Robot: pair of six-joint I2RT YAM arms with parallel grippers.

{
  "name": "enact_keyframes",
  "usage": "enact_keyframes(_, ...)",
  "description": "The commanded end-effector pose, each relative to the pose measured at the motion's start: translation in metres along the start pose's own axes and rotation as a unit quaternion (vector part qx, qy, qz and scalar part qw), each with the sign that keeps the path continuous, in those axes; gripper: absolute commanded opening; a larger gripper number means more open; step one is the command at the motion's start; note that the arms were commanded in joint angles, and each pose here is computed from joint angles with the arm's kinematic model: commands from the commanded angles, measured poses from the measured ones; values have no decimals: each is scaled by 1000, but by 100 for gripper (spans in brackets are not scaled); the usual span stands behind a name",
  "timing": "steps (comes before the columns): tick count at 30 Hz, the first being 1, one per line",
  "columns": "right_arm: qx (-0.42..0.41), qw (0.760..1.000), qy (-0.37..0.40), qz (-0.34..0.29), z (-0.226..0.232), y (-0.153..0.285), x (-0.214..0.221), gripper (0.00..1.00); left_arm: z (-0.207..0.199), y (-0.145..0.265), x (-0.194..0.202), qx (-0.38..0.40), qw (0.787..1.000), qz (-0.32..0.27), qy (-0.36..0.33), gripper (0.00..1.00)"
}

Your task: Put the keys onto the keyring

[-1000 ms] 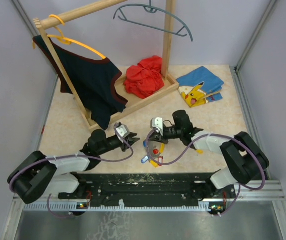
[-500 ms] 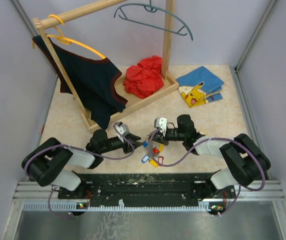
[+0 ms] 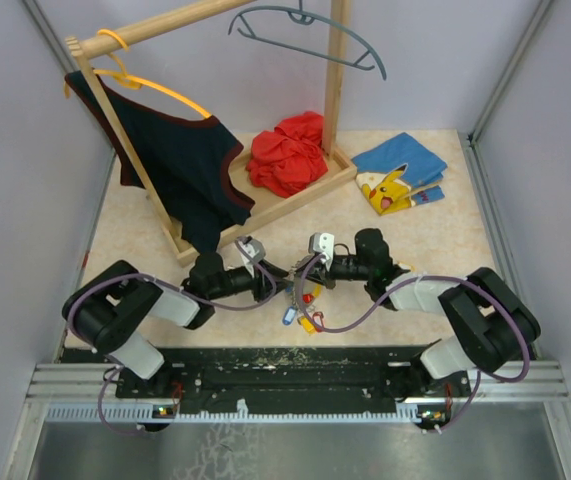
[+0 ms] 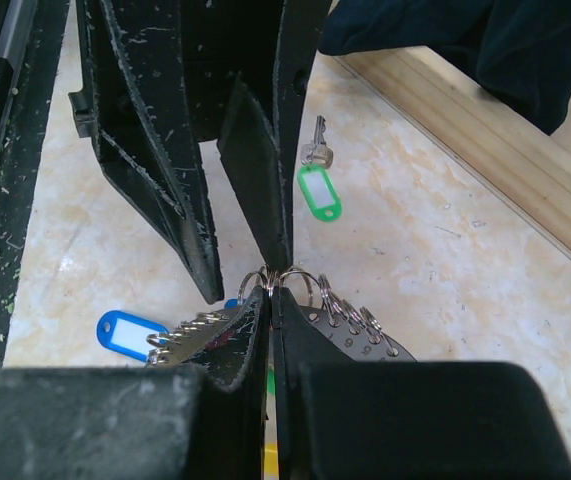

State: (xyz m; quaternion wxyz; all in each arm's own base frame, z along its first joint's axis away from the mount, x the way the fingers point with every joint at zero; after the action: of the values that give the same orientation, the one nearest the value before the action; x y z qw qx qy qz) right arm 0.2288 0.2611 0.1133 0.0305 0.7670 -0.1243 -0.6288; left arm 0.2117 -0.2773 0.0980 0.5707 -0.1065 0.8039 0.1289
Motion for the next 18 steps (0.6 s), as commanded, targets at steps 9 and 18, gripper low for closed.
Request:
enact_keyframes(9,1,999,29,-44,-7,1,-24,0,6,-13,-6,4,1000,-3,10,36)
enact_keyframes(18,26,999,2,-26,-10,4,-19,0,-3,-9,-8,29,999,-12,-4,0)
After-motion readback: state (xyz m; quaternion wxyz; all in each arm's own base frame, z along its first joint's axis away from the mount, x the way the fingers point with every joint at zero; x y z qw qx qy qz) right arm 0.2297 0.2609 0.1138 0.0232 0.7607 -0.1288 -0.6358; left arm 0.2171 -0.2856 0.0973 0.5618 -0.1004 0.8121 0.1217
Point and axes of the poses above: each gripper's point midway between its finger pads, its own y axis back along the fingers, its own z axis along the line the jaws close on, x = y × z, the point moved 3 cm from there along y, back along the fingers, and after that the axes turned 6 degrees about y, right-handed, at the moved point
